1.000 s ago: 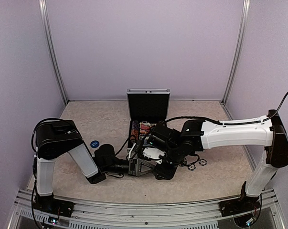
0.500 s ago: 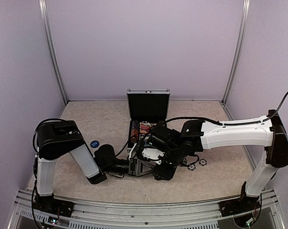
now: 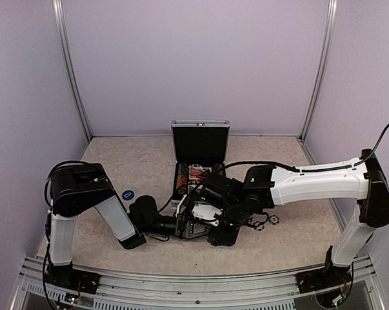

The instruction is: Pack up texas hold em set

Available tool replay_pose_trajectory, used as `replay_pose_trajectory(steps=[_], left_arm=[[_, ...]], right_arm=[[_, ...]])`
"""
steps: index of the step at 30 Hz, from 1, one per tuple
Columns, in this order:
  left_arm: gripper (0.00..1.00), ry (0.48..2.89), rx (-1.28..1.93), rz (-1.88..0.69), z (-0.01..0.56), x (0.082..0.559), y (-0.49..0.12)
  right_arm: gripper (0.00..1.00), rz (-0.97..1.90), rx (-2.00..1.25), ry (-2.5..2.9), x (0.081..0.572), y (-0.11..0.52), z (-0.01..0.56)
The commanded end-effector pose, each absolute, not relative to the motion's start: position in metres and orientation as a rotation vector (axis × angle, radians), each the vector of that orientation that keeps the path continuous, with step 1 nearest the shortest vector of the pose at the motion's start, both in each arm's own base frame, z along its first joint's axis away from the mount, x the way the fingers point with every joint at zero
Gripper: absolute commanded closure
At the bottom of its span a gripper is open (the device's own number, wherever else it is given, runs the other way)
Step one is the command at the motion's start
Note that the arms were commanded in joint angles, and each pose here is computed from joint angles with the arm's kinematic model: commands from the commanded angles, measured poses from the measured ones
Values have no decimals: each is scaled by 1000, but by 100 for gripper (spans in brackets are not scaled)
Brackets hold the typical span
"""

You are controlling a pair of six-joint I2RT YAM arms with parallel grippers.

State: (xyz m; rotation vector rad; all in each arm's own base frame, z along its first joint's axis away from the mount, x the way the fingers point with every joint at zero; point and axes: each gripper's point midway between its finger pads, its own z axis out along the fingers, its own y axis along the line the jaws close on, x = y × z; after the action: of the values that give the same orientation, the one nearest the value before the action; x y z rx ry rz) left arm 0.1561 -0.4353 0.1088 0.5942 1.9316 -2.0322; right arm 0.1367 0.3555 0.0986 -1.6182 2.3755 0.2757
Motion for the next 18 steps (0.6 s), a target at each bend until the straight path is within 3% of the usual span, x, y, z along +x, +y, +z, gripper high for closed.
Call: replay_pose_trajectory(steps=[1, 4, 8, 18], left_arm=[[100, 1919, 633, -2022, 108, 151, -437], [100, 1913, 629, -2037, 110, 151, -438], [90, 1919, 618, -2049, 110, 151, -439], [85, 2010, 581, -2005, 100, 155, -441]], right_arm=[[100, 277, -1588, 2341, 141, 364, 101], [100, 257, -1564, 2334, 145, 363, 102], [100, 261, -1545, 2325, 147, 365, 100], [100, 191, -1446, 2286, 165, 364, 103]])
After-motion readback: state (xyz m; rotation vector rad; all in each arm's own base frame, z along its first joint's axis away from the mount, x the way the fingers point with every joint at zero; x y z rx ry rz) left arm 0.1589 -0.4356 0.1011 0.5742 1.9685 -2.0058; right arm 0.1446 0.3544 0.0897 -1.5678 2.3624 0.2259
